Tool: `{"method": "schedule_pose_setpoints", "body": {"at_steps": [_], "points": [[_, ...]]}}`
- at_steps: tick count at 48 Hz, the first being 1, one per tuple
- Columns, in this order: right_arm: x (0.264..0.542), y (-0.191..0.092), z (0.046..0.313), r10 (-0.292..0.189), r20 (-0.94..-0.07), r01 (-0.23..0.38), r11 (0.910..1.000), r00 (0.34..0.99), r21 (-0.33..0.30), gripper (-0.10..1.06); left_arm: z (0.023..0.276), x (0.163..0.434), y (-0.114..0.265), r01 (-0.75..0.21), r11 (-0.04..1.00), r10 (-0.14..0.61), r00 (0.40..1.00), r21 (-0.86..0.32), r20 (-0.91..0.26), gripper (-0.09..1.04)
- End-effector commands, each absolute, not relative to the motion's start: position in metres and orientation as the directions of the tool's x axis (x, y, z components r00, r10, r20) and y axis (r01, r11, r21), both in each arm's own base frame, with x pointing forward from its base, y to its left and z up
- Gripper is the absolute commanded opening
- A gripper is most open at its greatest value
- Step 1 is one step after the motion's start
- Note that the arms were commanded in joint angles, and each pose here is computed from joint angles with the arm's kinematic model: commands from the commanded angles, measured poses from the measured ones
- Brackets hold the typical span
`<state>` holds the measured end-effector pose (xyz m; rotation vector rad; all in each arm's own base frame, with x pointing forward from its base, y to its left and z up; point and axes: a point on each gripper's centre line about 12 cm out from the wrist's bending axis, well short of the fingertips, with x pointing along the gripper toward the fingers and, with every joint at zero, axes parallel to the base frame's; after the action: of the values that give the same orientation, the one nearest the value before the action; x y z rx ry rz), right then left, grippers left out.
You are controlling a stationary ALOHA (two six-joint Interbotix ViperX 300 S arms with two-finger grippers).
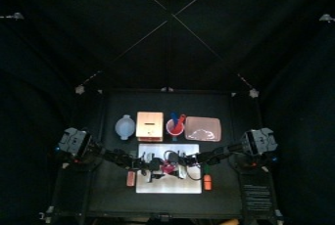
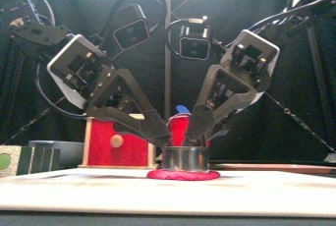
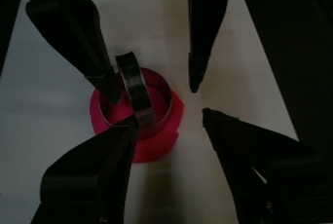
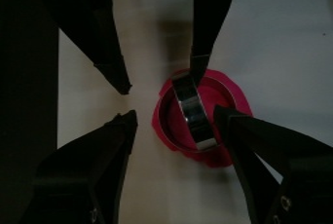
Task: Get the cutter from the drawer then cut the dough then place the extra dough in the bowl
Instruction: Cut the dough
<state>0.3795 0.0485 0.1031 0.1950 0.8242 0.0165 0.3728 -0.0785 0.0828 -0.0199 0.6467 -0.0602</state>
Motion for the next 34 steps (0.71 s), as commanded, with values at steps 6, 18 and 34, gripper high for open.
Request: {"method": "schedule_pose_setpoints", "body": {"at_steps": [6, 18, 34], "points": [[0.385, 0.057, 0.128, 0.11, -0.682, 0.022, 0.9832, 0.723, 0.181, 0.95, 0.092, 0.379, -0.061, 0.032, 0.999, -0.037, 0.808, -0.02, -0.588, 0.89], [0.388, 0.058, 0.143, 0.108, -0.675, 0.022, 0.9834, 0.73, 0.18, 0.95, 0.127, 0.397, -0.054, 0.084, 0.995, -0.043, 0.864, 0.059, -0.502, 0.89], [0.388, 0.054, 0.15, 0.094, -0.684, 0.019, 0.9876, 0.724, 0.156, 0.95, 0.124, 0.392, -0.053, 0.09, 0.994, -0.044, 0.858, 0.065, -0.513, 0.89]]}}
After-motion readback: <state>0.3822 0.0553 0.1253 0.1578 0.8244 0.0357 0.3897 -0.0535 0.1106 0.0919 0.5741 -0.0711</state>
